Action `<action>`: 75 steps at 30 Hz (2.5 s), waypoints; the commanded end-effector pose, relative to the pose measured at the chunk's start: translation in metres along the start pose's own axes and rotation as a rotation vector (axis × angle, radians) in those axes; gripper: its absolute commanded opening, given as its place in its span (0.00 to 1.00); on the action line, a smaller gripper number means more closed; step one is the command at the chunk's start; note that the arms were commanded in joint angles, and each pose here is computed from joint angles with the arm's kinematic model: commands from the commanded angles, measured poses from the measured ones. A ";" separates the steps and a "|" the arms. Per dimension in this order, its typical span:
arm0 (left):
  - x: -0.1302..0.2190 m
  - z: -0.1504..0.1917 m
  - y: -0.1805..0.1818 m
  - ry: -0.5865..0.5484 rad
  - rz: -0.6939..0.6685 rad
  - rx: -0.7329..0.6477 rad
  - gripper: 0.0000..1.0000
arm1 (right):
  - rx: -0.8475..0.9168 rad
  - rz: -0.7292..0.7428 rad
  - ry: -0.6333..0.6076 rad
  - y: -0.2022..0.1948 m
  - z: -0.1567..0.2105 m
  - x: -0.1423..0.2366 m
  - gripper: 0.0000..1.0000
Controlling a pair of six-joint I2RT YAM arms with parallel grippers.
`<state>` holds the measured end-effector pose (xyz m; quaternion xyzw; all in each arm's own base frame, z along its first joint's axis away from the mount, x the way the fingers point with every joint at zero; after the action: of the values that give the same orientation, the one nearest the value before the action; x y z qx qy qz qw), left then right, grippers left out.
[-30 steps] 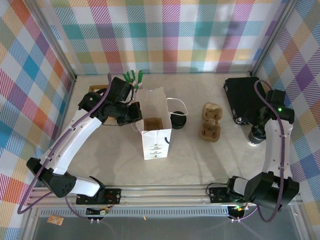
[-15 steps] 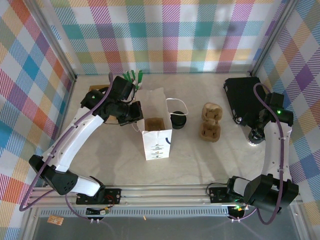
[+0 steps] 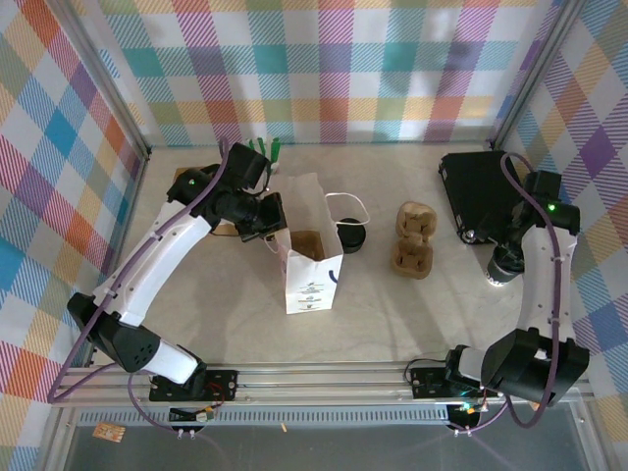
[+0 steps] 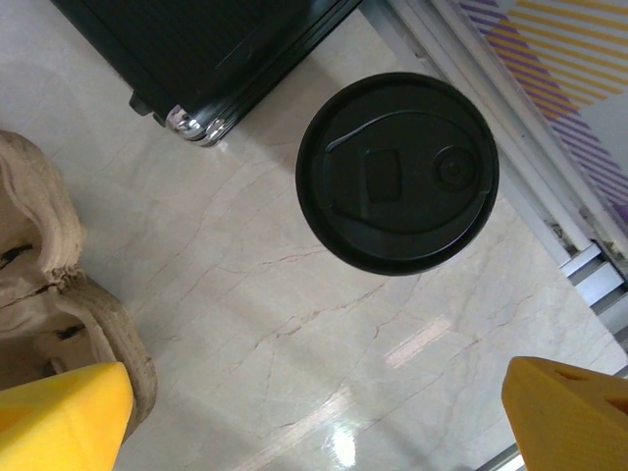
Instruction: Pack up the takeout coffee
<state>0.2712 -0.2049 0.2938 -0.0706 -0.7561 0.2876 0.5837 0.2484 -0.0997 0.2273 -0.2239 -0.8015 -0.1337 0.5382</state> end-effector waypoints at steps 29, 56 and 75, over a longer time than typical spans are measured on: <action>0.012 0.011 -0.013 0.104 0.100 -0.047 0.20 | -0.042 0.038 0.147 -0.035 -0.027 -0.067 0.95; 0.029 0.011 -0.009 0.060 0.096 -0.056 0.32 | -0.075 -0.010 0.231 -0.032 -0.022 -0.100 0.86; 0.034 0.011 -0.007 0.036 0.103 -0.045 0.31 | -0.066 0.011 0.310 -0.035 0.002 -0.111 0.84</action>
<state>0.2523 -0.2058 0.3226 -0.1364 -0.7469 0.2906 0.5824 0.2836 -0.1604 0.1446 -0.2269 -0.7350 -0.1821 0.6125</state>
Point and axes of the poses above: each hand's point on the last joint's axis, 136 mm out from that joint toward the fingers, its own x axis back along the fingers, its own y axis along the line the jaws close on, z = x × y, the point moved 2 cm from there along x, back along the fingers, and after that the axes turned 7 degrees about x, right-handed, at the moved point
